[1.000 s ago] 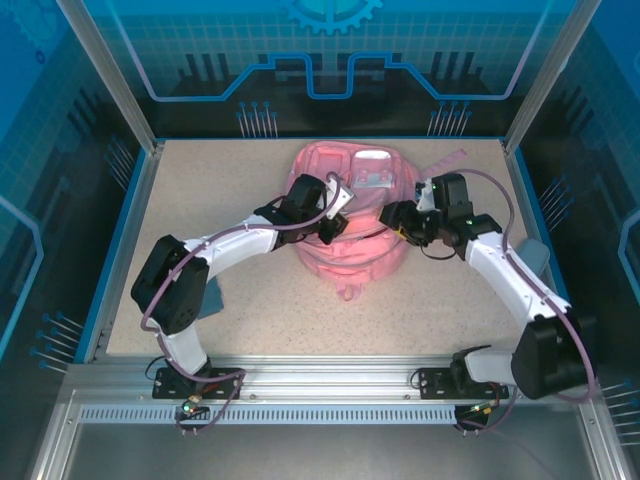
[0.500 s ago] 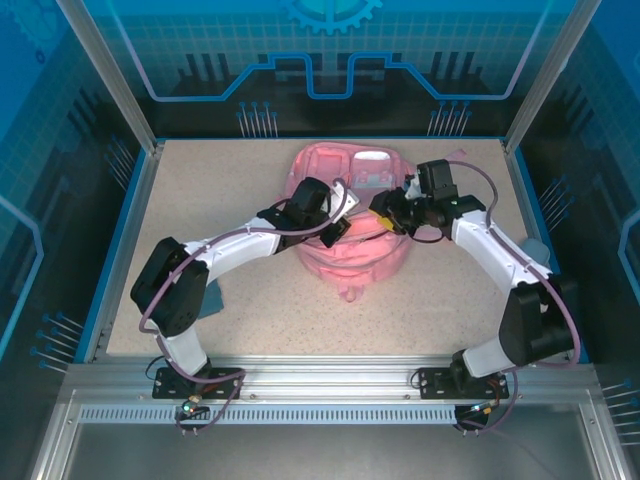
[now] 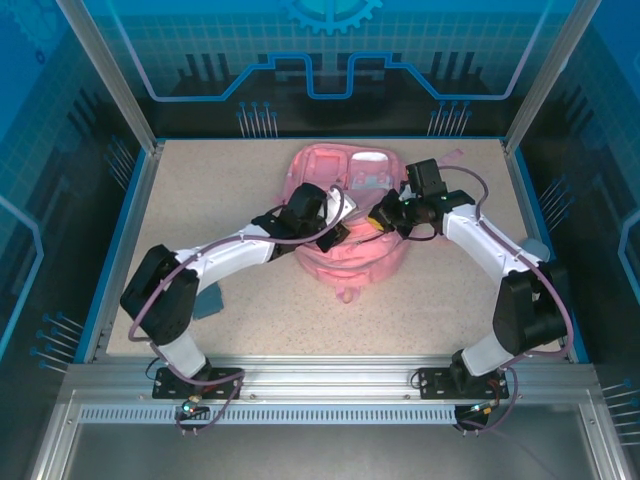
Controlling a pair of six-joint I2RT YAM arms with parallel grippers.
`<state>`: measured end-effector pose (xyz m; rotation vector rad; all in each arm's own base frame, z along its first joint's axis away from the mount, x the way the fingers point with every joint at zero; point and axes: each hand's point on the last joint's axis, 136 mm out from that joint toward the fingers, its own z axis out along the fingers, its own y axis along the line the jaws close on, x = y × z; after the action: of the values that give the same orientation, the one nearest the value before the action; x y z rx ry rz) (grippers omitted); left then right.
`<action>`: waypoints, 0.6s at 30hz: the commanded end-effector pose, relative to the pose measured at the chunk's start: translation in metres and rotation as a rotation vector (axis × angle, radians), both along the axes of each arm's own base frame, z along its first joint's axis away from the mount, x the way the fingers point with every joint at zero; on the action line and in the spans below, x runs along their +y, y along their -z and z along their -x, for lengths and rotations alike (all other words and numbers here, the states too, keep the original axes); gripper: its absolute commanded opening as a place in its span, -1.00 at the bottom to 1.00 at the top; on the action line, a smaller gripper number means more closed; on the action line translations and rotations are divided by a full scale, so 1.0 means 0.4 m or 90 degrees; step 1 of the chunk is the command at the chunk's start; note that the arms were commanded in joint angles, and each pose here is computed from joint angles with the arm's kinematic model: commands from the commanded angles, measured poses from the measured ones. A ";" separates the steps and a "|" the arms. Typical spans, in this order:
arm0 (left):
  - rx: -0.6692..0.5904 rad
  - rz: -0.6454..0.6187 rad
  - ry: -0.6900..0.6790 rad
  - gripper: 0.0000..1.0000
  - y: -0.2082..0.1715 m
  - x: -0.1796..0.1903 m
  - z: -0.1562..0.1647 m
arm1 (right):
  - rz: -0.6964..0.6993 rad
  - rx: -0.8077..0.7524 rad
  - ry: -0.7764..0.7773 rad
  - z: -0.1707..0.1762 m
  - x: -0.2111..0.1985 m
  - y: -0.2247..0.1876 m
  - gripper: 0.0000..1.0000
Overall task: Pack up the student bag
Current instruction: Unzip the student bag at the top-center of the table.
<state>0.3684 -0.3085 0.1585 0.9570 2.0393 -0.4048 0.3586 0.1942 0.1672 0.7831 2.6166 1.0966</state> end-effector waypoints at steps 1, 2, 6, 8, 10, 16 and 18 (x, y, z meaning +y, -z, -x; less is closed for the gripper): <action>-0.008 0.085 -0.074 0.19 -0.101 0.023 0.012 | -0.005 -0.044 0.000 -0.032 0.016 -0.033 -0.98; 0.017 0.104 -0.108 0.31 -0.103 0.037 0.020 | -0.007 -0.055 -0.003 -0.033 0.019 -0.046 -0.99; 0.140 0.158 -0.183 0.40 -0.082 0.068 0.084 | -0.011 -0.089 -0.015 -0.037 0.031 -0.084 -1.00; 0.202 0.164 -0.195 0.40 -0.060 0.070 0.126 | -0.014 -0.098 -0.021 -0.038 0.036 -0.097 -1.00; 0.249 0.182 -0.207 0.39 -0.044 0.064 0.152 | -0.017 -0.103 -0.025 -0.038 0.042 -0.105 -1.00; 0.332 0.184 -0.206 0.37 0.020 0.012 0.185 | -0.022 -0.110 -0.035 -0.034 0.054 -0.116 -1.00; 0.347 0.187 -0.203 0.33 0.036 -0.010 0.180 | -0.023 -0.111 -0.038 -0.032 0.057 -0.118 -1.00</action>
<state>0.3030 -0.3020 0.1590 0.4078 2.3911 -0.7616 0.3611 0.2024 0.1752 0.7324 2.6001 1.0941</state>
